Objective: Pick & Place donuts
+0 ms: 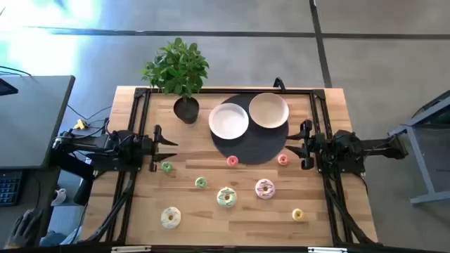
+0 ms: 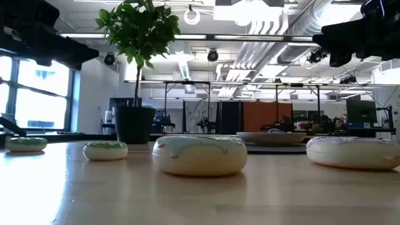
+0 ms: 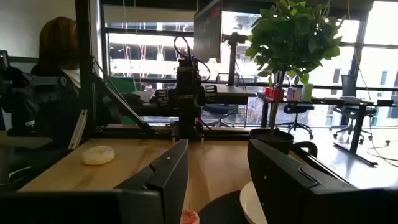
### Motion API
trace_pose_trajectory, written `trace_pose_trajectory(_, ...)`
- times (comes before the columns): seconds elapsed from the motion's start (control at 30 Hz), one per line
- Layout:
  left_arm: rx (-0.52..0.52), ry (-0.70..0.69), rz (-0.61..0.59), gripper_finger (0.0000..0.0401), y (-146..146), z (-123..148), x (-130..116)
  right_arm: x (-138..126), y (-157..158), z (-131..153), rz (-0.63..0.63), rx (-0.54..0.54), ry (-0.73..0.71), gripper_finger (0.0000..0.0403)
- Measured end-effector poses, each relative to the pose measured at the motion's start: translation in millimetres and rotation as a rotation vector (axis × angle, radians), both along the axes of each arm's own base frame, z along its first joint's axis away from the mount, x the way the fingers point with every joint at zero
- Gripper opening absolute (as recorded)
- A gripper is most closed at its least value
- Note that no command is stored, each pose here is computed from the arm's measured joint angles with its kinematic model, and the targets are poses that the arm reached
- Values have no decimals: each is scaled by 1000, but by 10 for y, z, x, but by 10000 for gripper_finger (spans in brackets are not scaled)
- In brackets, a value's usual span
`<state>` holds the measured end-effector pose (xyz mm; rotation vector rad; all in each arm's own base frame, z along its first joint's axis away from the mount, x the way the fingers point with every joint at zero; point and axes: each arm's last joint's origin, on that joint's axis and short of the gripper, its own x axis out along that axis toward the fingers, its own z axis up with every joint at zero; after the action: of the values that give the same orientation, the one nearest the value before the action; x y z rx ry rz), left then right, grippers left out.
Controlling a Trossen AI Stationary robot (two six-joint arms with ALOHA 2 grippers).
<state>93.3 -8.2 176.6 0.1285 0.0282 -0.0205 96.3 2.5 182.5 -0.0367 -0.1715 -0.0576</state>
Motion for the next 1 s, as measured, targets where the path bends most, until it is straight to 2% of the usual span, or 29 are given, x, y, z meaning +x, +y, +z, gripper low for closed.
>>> trace_pose_trajectory(1.0,0,0,-4,170,-1,0,0,0,0,0,0,0,0,158)
